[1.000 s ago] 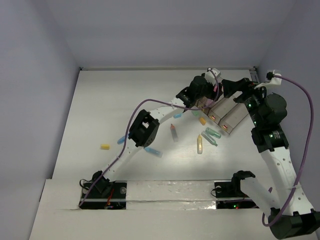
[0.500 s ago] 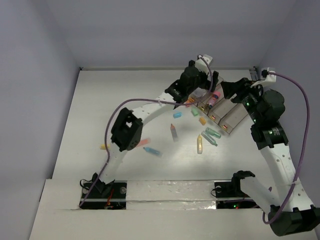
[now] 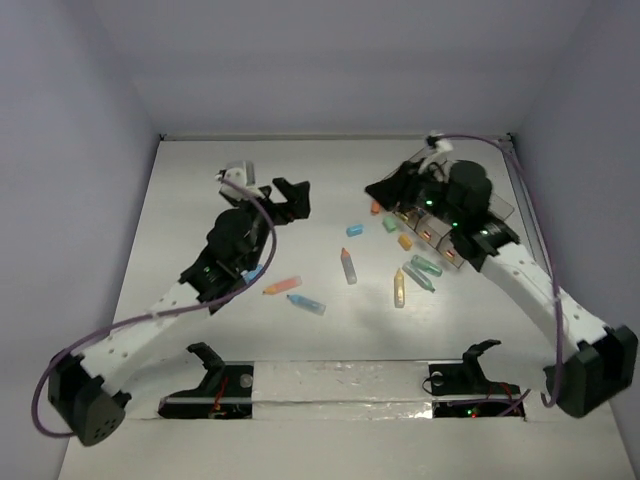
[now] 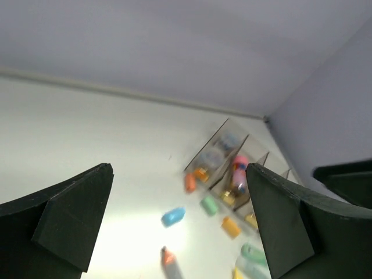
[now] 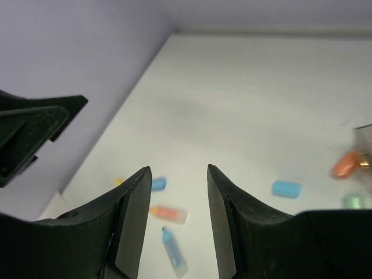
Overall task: Sort the stationery into containers
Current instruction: Pick up the stationery from the center of the board.
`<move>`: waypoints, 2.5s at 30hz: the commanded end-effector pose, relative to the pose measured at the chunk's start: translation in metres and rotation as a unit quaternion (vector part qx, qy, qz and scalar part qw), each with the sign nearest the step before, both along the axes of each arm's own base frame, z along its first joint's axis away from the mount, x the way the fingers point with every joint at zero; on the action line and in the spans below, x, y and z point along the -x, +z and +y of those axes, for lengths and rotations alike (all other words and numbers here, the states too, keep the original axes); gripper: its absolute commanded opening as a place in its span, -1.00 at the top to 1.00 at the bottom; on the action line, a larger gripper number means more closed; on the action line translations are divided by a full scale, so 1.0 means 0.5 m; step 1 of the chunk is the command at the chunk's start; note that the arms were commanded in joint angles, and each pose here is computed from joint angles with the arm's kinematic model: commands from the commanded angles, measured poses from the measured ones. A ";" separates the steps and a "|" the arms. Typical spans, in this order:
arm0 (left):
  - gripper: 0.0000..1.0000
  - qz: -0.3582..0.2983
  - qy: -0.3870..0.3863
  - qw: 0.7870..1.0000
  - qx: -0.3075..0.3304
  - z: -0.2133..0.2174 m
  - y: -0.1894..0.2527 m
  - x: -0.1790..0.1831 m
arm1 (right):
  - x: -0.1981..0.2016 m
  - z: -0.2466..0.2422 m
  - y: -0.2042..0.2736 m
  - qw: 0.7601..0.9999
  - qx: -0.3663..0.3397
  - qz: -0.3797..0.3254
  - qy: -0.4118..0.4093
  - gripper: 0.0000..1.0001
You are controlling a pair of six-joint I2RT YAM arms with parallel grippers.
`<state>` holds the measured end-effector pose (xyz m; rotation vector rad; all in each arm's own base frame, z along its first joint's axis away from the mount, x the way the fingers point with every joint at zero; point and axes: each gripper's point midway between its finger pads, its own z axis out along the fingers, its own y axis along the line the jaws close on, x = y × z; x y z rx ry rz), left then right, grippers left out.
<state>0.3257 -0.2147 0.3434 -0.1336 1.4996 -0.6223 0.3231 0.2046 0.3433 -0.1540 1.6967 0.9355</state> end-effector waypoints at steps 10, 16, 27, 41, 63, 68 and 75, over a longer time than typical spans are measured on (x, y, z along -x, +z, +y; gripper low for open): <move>-0.96 0.069 0.122 0.990 0.023 0.305 -0.022 0.232 | 0.039 0.411 -0.221 0.935 0.190 -0.032 0.297 -0.07; -0.98 0.098 0.178 0.979 0.010 0.387 -0.012 0.280 | 0.068 0.533 -0.326 0.866 0.283 -0.108 0.398 -0.50; -0.98 0.090 0.154 0.984 -0.014 0.346 -0.030 0.250 | 0.077 0.616 -0.464 0.801 0.379 -0.129 0.445 -0.87; -0.98 0.060 0.145 0.987 -0.015 0.341 -0.025 0.246 | 0.089 0.682 -0.583 0.758 0.447 -0.126 0.458 -0.80; -0.96 0.062 0.132 0.989 -0.018 0.329 -0.054 0.244 | -0.074 0.691 -0.383 0.897 0.279 -0.169 0.299 0.85; -0.95 0.056 0.100 0.993 -0.027 0.305 -0.055 0.242 | -0.159 0.576 -0.224 0.956 0.177 -0.157 0.173 0.84; -0.94 0.040 0.006 0.998 -0.052 0.231 -0.055 0.244 | -0.270 0.208 -0.131 0.988 0.090 -0.085 -0.093 0.85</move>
